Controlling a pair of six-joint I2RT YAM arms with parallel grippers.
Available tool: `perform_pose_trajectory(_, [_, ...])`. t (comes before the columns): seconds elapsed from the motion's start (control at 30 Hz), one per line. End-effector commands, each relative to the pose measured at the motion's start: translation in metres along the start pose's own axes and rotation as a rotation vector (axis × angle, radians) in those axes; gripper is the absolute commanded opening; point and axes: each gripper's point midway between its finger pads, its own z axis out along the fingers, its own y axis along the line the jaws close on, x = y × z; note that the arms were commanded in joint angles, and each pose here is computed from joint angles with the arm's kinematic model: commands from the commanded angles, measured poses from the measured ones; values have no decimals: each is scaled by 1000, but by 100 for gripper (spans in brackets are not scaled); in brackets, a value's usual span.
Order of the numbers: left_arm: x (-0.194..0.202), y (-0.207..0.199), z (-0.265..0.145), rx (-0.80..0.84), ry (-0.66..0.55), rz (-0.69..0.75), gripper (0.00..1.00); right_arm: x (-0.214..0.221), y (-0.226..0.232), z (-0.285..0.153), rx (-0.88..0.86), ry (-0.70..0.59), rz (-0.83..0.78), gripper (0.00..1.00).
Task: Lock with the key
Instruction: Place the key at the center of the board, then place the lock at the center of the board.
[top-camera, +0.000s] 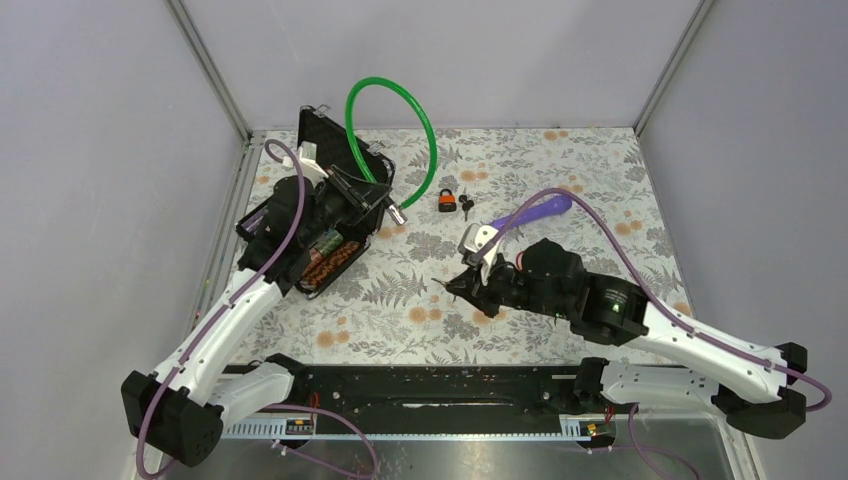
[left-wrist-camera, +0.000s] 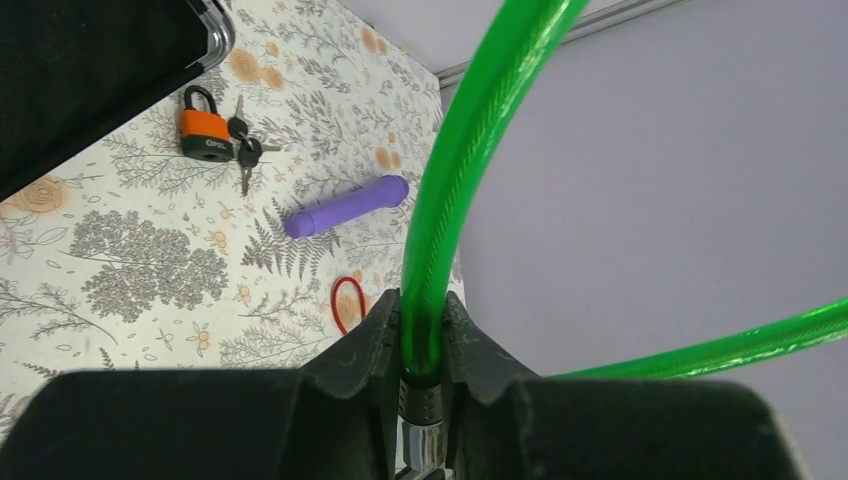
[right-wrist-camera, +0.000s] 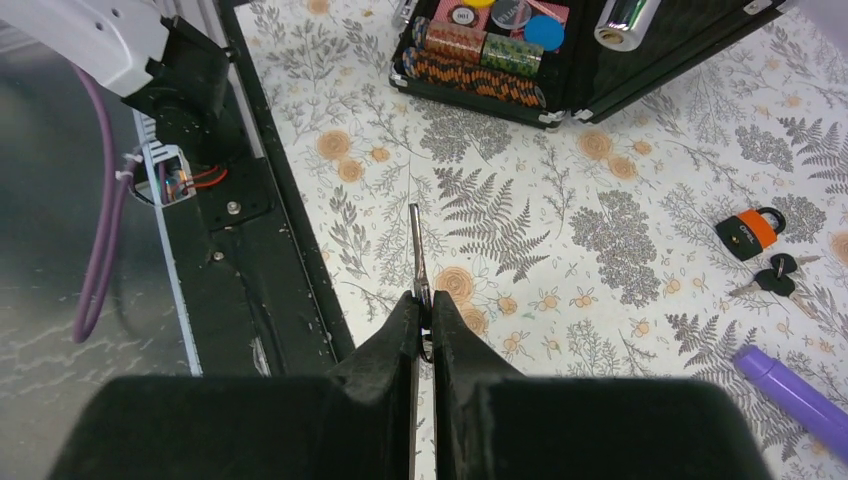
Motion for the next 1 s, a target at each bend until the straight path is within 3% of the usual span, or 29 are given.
perform_pose_trajectory(0.0, [-24, -31, -9, 110, -114, 40, 0, -5, 5, -9, -19, -31, 30, 0])
perform_pose_trajectory(0.27, [9, 5, -3, 49, -42, 86, 0, -29, -19, -26, 134, -152, 130, 0])
perform_pose_trajectory(0.53, [104, 88, 10, -195, 148, 276, 0, -55, -30, -49, 192, -315, 247, 0])
perform_pose_trajectory(0.73, [147, 152, 12, -357, 261, 337, 0, -30, -50, -36, 329, -264, 339, 0])
perform_pose_trajectory(0.97, [176, 198, 16, -484, 365, 357, 0, 21, -51, 15, 397, -98, 483, 0])
